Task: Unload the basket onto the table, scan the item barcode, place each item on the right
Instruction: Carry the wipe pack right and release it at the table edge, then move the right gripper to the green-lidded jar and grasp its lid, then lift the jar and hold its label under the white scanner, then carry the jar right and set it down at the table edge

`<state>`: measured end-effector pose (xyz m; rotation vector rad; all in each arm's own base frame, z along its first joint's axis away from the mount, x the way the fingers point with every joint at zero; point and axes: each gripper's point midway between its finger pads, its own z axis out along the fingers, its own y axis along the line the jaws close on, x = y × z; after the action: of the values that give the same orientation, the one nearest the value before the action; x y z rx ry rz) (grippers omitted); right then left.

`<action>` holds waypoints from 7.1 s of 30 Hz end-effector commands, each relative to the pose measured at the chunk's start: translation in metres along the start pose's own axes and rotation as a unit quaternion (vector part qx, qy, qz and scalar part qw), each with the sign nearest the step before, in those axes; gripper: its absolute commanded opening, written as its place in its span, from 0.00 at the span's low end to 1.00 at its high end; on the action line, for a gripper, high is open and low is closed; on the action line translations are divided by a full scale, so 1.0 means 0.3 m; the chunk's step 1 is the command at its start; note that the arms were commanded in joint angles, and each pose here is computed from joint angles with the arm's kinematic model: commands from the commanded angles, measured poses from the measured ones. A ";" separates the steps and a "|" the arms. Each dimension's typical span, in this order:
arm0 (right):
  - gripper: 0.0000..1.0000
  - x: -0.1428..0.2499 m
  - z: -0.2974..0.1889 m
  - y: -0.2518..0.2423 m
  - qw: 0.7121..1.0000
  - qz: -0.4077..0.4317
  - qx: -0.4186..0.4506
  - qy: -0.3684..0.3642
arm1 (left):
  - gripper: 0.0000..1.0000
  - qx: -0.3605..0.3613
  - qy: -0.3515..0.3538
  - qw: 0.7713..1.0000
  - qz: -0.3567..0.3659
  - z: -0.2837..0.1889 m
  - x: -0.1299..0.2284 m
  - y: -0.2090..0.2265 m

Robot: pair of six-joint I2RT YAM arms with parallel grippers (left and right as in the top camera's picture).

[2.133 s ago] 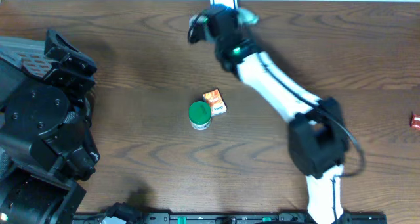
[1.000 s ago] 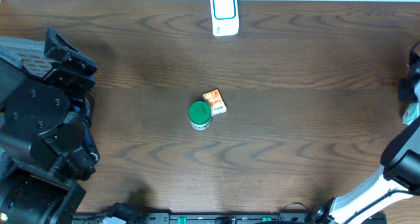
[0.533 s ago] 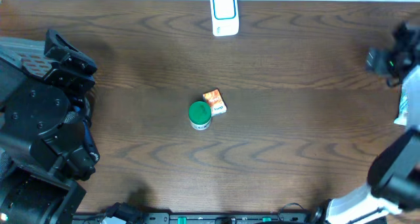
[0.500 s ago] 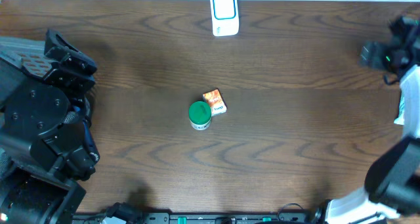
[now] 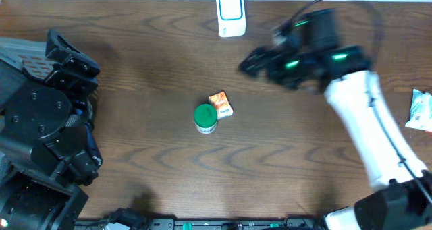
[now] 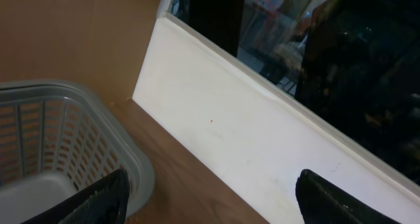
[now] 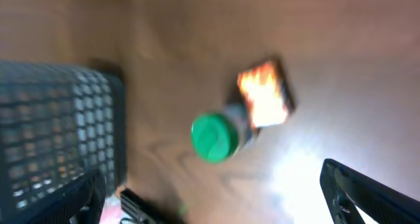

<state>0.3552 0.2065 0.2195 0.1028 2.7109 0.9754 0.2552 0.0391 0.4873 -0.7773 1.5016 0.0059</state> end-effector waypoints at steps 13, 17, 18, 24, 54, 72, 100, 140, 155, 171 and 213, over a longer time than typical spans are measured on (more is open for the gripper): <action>0.99 0.326 0.332 -0.023 0.968 0.065 0.242 0.028 | 0.81 -0.007 -0.007 1.000 0.005 -0.002 -0.012 0.010; 0.99 0.341 0.401 0.001 0.971 0.058 0.227 0.038 | 0.82 -0.007 -0.007 1.000 0.005 -0.002 -0.013 0.011; 0.99 0.340 0.408 0.012 0.973 0.059 0.220 0.036 | 0.81 -0.007 -0.007 1.000 0.005 -0.002 -0.012 0.011; 0.99 0.322 0.437 0.059 0.979 0.075 0.191 0.022 | 0.82 -0.007 -0.007 1.000 0.005 -0.002 -0.013 0.011; 0.65 0.399 0.663 -0.093 0.956 0.076 0.266 0.100 | 0.82 -0.007 -0.007 1.000 0.005 -0.002 -0.013 0.011; 0.55 0.250 0.438 0.197 0.973 -0.049 0.191 0.120 | 0.82 -0.007 -0.007 1.000 0.005 -0.002 -0.013 0.011; 0.50 -0.744 0.089 0.166 0.882 -0.222 0.233 -0.344 | 0.82 -0.007 -0.007 1.000 0.005 -0.002 -0.013 0.011; 0.48 -0.946 0.553 -0.127 0.810 -0.288 0.303 -0.410 | 0.82 -0.007 -0.007 1.000 0.005 -0.002 -0.013 0.011; 0.51 -0.895 0.317 -0.045 0.743 -0.291 0.442 -0.410 | 0.82 -0.007 -0.007 1.000 0.005 -0.002 -0.012 0.011; 0.52 -0.726 -0.237 -0.374 0.757 -0.167 0.579 -0.252 | 0.81 -0.007 -0.007 1.000 0.005 -0.002 -0.013 0.011; 0.99 -0.411 -0.891 -1.099 0.844 0.423 0.197 -0.262 | 0.82 -0.007 -0.007 1.000 0.005 -0.002 -0.013 0.011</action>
<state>0.3930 -0.2617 0.1511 1.6771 2.3557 0.2859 0.2552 0.0391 0.4873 -0.7773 1.5016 0.0059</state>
